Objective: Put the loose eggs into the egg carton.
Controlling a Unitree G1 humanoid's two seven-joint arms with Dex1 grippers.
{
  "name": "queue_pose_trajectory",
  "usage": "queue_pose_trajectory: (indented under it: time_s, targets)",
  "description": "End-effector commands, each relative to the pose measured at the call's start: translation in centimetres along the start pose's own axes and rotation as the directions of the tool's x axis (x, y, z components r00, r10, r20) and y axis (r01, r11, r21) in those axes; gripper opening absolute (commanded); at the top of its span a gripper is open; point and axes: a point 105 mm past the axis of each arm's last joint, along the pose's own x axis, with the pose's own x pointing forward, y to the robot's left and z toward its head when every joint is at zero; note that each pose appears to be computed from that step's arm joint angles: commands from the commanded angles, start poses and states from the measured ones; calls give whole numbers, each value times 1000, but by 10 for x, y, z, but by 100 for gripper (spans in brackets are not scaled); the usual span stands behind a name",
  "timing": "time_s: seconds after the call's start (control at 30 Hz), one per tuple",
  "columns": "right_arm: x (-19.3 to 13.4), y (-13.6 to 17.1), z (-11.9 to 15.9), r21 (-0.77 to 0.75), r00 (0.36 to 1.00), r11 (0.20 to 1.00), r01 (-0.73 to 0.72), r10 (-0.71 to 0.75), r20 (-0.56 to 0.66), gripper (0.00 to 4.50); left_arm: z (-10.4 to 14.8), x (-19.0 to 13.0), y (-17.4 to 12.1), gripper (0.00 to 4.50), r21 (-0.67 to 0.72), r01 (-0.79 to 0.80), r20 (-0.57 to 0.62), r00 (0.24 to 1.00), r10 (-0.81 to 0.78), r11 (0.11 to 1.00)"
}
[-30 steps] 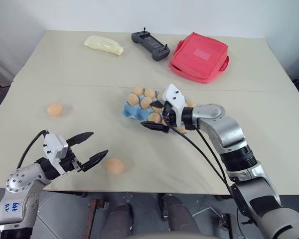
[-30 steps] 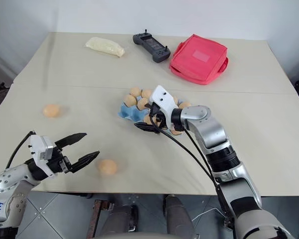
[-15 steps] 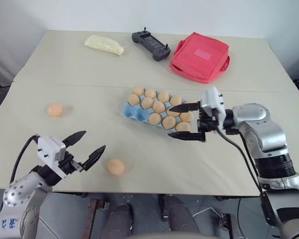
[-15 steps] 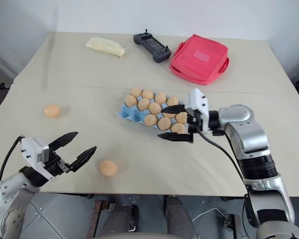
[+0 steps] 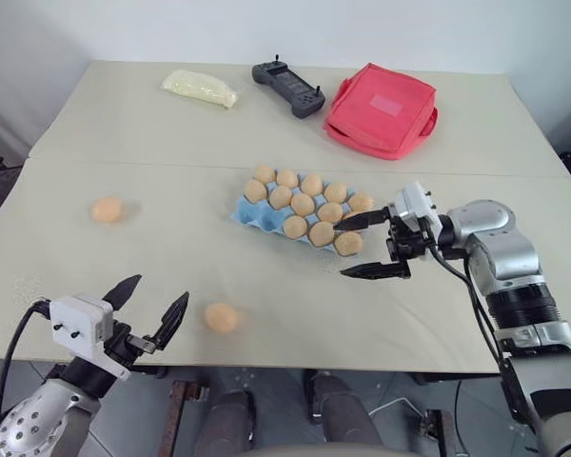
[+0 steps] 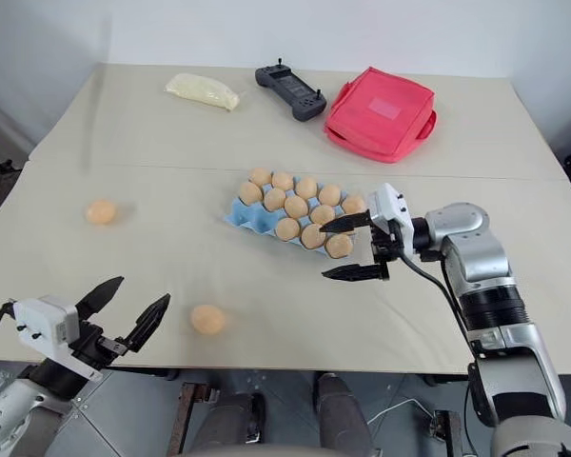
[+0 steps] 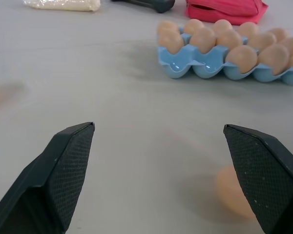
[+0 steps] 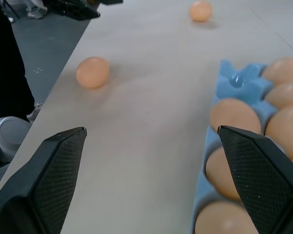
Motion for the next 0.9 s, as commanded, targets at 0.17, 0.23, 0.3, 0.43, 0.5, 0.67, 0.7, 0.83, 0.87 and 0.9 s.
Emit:
queue_pose_trajectory:
  time_s: [0.17, 0.23, 0.3, 0.43, 0.5, 0.67, 0.7, 0.83, 0.87, 0.9]
  targets:
    - [2, 2, 7, -34, 998, 997, -64, 64, 1, 449, -4, 11, -30, 450, -51, 36, -71, 997, -40, 998]
    - [3, 2, 7, -33, 998, 997, -65, 65, -2, 449, -7, 15, -37, 450, -47, 63, -106, 992, -67, 997]
    - [3, 3, 7, -32, 998, 997, -64, 64, -3, 449, -8, 20, -43, 450, -44, 80, -120, 989, -85, 996]
    - [3, 4, 6, -27, 998, 998, -59, 59, -6, 449, -9, 29, -51, 450, -36, 102, -150, 983, -107, 994]
    - [3, 4, 6, -24, 999, 998, -53, 53, -8, 449, -8, 34, -53, 450, -33, 107, -159, 981, -111, 994]
    - [2, 4, 5, -20, 999, 999, -38, 38, -12, 449, -9, 41, -57, 450, -32, 121, -198, 972, -125, 992]
    - [2, 4, 5, -20, 999, 999, -36, 35, -12, 449, -9, 42, -58, 450, -35, 124, -205, 970, -128, 992]
    - [1, 5, 5, -17, 1000, 1000, -22, 22, -12, 449, -13, 45, -59, 450, -47, 132, -238, 961, -139, 990]
    - [0, 5, 5, -16, 1000, 1000, -20, 20, -12, 449, -14, 45, -58, 450, -44, 131, -251, 958, -138, 990]
    - [0, 5, 5, -16, 1000, 1000, -19, 19, -11, 449, -17, 44, -57, 450, -42, 131, -270, 953, -137, 990]
